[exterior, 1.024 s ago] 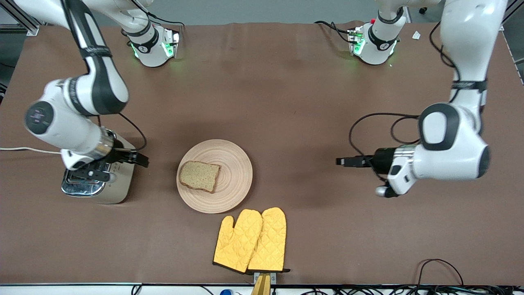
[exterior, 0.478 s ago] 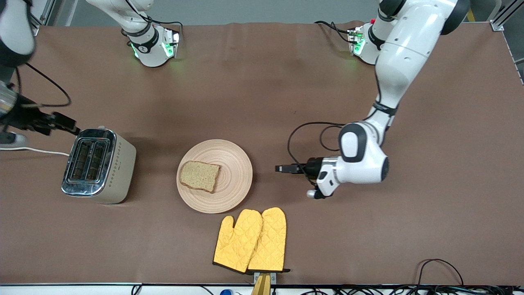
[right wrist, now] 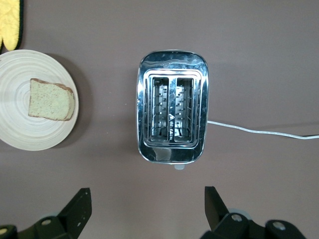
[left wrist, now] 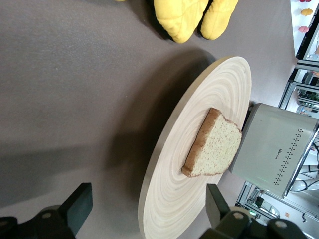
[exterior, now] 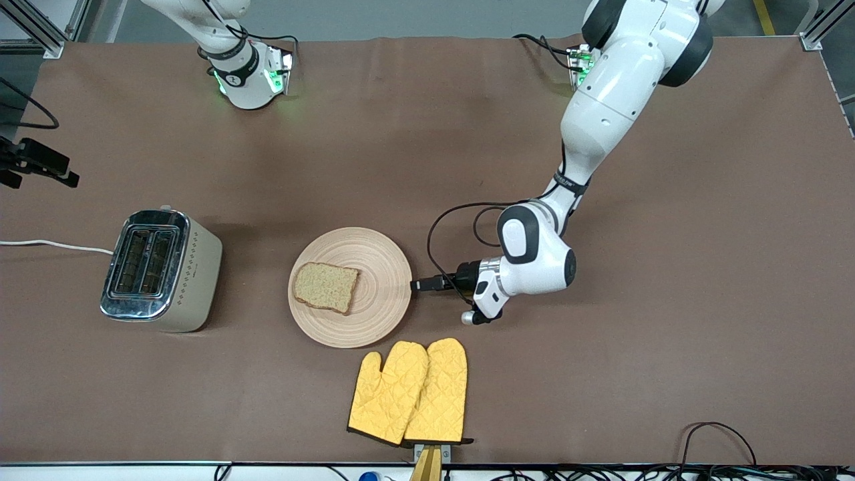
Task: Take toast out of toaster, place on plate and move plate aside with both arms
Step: 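Grip the wooden plate rim with the left gripper, then drag the plate with bread away from the toaster with the left gripper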
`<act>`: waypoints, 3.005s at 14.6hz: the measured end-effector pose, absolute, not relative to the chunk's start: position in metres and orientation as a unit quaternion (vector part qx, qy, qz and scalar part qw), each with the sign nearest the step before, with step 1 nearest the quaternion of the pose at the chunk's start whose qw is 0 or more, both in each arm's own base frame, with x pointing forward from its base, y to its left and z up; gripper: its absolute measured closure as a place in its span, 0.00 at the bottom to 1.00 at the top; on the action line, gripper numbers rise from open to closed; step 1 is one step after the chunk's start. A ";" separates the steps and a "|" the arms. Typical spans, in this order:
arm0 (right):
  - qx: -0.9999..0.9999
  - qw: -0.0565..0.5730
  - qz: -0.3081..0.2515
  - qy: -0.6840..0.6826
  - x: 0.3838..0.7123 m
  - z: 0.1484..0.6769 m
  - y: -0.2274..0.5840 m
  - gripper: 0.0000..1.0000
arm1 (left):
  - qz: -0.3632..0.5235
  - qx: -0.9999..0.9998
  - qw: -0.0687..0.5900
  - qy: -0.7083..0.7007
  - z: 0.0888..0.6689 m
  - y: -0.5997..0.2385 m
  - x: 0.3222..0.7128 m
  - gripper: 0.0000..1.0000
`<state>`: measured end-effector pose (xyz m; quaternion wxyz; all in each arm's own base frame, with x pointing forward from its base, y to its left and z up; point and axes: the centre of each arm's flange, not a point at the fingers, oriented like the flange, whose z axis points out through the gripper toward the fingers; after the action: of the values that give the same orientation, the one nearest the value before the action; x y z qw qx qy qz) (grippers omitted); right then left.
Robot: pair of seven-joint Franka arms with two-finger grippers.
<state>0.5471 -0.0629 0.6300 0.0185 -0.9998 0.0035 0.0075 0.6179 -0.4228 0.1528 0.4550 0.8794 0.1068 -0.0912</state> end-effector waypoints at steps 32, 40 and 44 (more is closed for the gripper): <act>-1.000 0.009 0.017 0.000 0.546 0.640 -0.043 0.00 | -0.005 0.848 0.531 0.010 0.197 -0.376 0.645 0.91; -1.000 -0.002 0.015 0.002 0.545 0.644 -0.046 0.00 | -0.042 0.848 0.529 -0.006 0.171 -0.128 0.686 0.91; -1.000 -0.008 0.004 0.007 0.543 0.660 -0.053 0.00 | -0.026 0.857 0.514 -0.027 0.163 -0.003 0.681 0.91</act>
<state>0.5430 -0.0529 0.6595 -0.0084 -0.9999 0.0071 0.0035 0.6808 -0.0033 0.1629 0.5145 0.8567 -0.0274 -0.0262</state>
